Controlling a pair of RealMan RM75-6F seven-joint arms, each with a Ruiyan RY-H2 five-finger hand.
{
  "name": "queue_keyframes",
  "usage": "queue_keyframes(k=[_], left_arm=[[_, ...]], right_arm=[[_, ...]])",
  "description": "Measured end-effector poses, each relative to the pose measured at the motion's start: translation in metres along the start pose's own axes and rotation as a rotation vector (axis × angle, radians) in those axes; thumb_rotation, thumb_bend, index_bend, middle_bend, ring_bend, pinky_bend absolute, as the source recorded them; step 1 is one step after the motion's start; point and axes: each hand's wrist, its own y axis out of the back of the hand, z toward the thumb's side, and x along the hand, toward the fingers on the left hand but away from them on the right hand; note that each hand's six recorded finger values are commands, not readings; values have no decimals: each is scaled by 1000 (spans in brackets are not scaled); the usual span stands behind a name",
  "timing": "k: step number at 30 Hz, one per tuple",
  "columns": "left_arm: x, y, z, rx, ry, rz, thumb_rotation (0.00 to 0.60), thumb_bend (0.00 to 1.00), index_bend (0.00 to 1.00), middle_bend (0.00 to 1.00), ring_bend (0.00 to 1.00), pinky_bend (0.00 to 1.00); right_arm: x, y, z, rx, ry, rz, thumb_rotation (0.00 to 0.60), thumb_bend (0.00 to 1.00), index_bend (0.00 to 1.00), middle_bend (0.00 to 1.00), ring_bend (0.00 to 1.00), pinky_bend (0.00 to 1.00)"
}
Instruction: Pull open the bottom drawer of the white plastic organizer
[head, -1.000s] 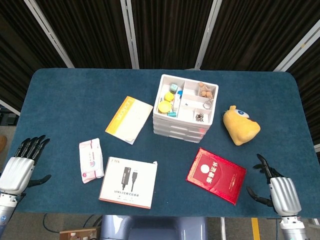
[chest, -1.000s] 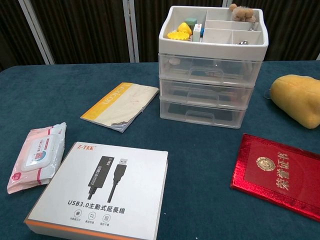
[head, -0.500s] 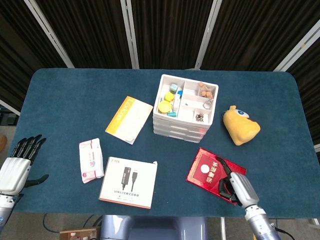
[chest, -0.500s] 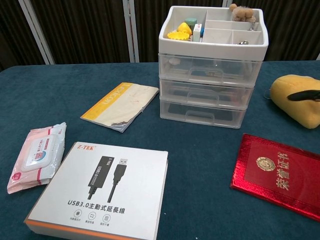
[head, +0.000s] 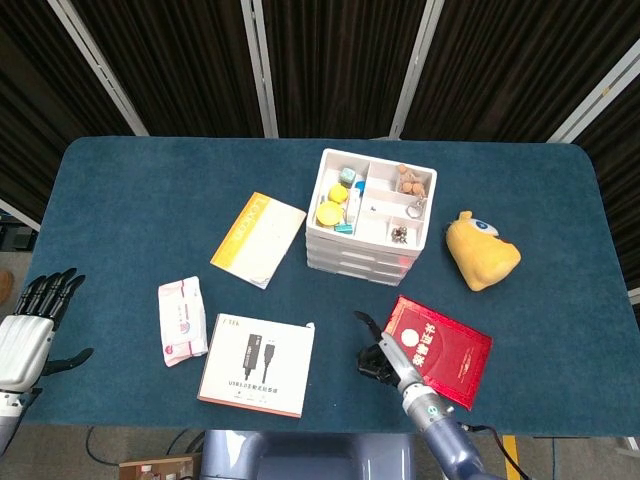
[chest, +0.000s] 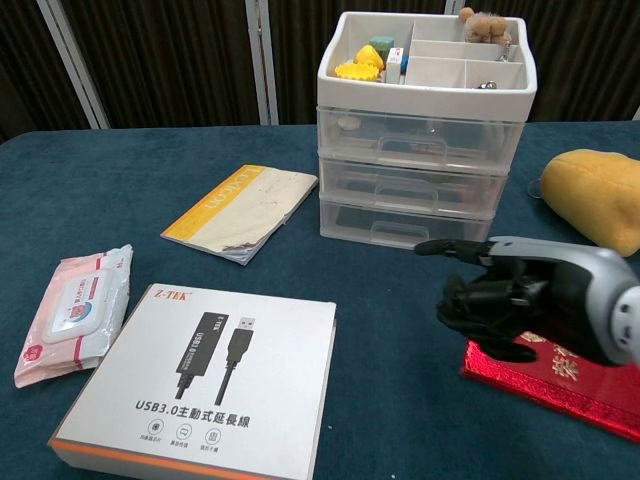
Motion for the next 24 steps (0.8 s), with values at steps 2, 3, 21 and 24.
queue_keyframes(k=[2,3,21,24], left_arm=[[0,1,0,1,-1,4,600,13,0,0,0,21],[0,1,0,1,-2,5,600,13,0,0,0,20],[2,2,-1,-15,-11,0,600,14,0,0,0,21],[3,2,0,-13,-16,1,600,13,0,0,0,20]], right_arm=[[-9,-5,2,-30,-12,7,600,851,0,879,882,931],[-15,-8,2,-48,-22,9,600,851,0,879,882,931],[-88,-7,3,-303,-91,-70,600,856,0,879,882,931],[-94,-6,2,-358,-101,-80,600,857,0,879,882,931]])
